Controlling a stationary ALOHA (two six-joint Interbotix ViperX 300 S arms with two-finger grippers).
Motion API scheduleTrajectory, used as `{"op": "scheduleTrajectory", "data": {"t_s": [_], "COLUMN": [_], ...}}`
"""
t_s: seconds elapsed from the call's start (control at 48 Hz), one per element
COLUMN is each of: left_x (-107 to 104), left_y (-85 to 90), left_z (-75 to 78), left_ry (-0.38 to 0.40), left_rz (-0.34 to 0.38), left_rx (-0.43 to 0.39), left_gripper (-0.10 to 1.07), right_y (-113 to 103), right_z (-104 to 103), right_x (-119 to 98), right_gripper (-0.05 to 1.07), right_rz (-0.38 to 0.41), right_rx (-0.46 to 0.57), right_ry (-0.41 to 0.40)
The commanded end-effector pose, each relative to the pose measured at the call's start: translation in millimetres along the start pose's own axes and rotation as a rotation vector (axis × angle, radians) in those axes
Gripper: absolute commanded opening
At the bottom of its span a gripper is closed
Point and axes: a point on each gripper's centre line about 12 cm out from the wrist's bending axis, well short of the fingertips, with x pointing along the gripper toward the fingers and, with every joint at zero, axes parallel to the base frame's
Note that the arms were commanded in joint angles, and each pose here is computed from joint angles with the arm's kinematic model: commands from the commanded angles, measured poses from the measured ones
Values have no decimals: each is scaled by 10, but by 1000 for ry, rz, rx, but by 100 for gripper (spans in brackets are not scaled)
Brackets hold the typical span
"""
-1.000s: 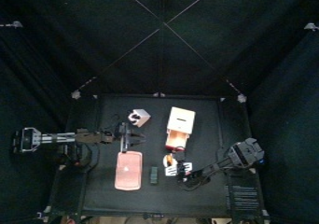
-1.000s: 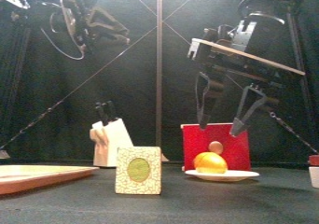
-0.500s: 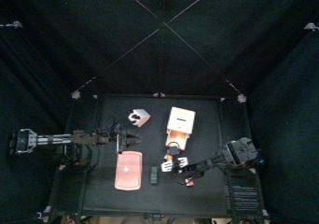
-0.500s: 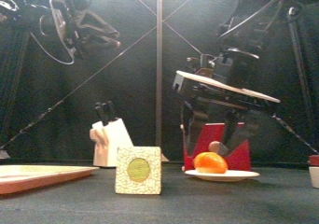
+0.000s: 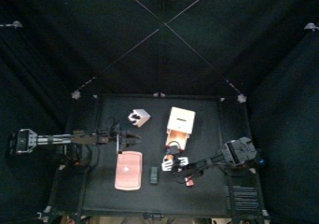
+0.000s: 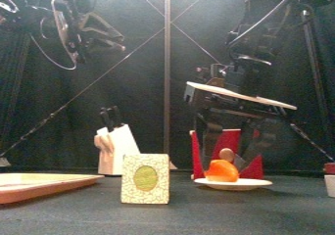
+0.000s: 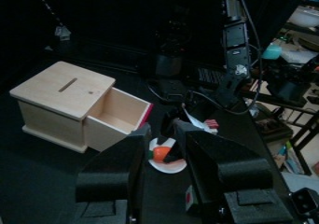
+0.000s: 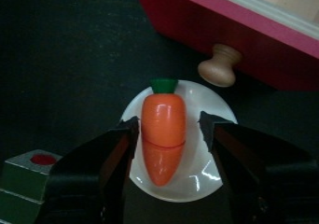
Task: Grab carrot
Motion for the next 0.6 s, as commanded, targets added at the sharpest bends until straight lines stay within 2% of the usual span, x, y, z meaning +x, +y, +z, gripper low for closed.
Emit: {"op": "scheduleTrajectory", "data": {"t_s": [0.0, 0.583], "left_x": [7, 0], "left_y": [-3, 1], "left_z": [60, 48], "left_ry": [-19, -18], "left_rz": [-3, 1], "left_rx": [2, -8], "left_gripper": [71, 71], "right_y": [41, 51], "right_z": [50, 35], "right_x": [-59, -3], "right_gripper": [83, 71], "right_rz": [23, 35], "right_rx": [16, 17], "right_ry": [4, 21]}}
